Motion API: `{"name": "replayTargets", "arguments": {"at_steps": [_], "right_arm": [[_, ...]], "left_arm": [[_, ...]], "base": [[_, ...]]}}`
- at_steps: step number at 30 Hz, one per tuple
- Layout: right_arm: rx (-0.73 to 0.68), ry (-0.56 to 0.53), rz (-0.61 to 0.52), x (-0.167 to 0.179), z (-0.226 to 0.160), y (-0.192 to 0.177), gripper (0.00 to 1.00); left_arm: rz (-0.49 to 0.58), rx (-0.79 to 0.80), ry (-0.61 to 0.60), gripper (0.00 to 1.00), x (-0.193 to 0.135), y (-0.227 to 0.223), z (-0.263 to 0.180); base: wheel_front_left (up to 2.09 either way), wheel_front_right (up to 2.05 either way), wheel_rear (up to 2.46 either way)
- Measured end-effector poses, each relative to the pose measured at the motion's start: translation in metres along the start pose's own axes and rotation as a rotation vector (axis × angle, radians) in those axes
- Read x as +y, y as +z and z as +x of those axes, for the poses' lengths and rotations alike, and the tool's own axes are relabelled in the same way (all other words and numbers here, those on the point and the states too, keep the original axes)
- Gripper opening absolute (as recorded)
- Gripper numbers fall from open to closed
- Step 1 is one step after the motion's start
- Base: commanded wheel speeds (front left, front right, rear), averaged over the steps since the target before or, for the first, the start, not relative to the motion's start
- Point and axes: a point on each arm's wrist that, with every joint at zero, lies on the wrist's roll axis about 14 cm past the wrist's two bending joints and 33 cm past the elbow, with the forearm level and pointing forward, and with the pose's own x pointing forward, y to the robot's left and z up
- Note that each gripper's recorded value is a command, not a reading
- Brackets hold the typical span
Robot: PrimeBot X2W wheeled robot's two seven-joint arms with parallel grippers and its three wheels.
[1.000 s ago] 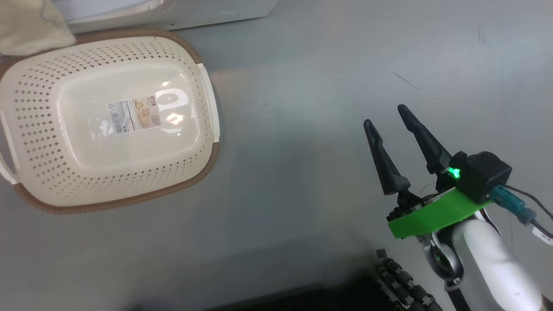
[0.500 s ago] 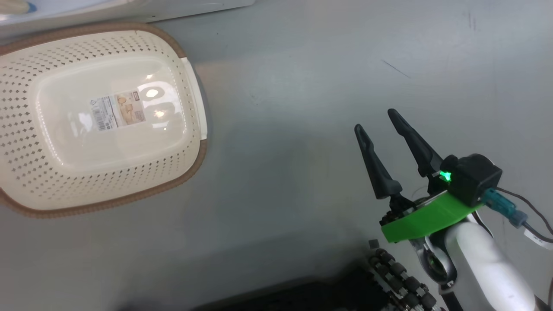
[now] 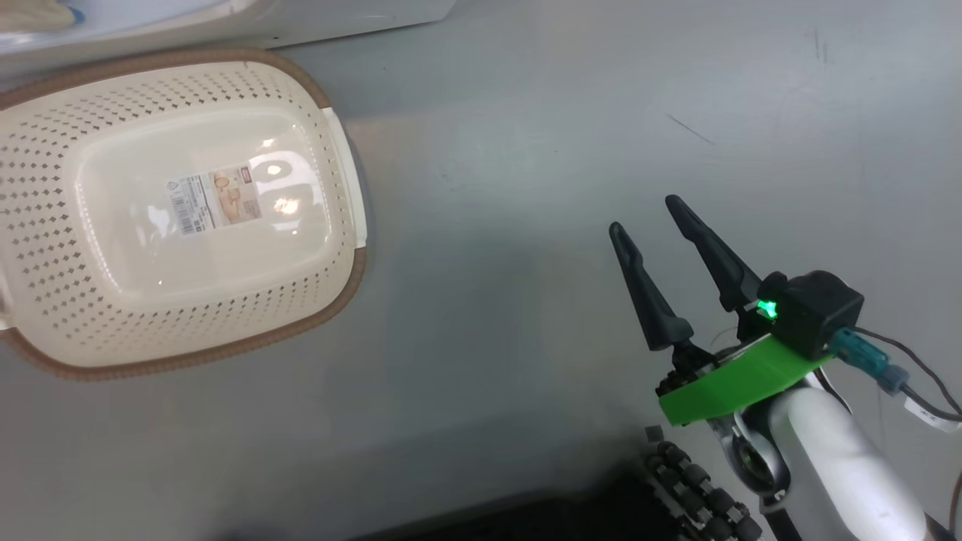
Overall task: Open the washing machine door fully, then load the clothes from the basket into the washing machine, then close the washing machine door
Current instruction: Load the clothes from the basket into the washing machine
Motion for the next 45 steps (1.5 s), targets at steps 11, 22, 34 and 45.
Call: {"name": "replayTargets", "arguments": {"at_steps": [11, 22, 34, 45], "right_arm": [[-0.064, 0.022, -0.012, 0.007, 0.004, 0.024, 1.00], [-0.140, 0.040, -0.027, 0.012, 0.006, 0.052, 1.00], [-0.226, 0.076, -0.056, 0.024, 0.000, 0.086, 1.00], [-0.272, 0.104, -0.062, 0.039, -0.016, 0.104, 1.00]], "left_arm": [[-0.002, 0.018, 0.009, 1.00, -0.002, 0.014, -0.018], [-0.021, 0.013, 0.033, 1.00, 0.000, 0.024, -0.053], [-0.038, 0.017, 0.059, 1.00, 0.003, 0.036, -0.113], [-0.043, 0.009, 0.105, 1.00, 0.012, 0.041, -0.184]], "base": [[0.00, 0.00, 0.00], [0.00, 0.00, 0.00], [0.00, 0.00, 0.00], [0.00, 0.00, 0.00]]}}
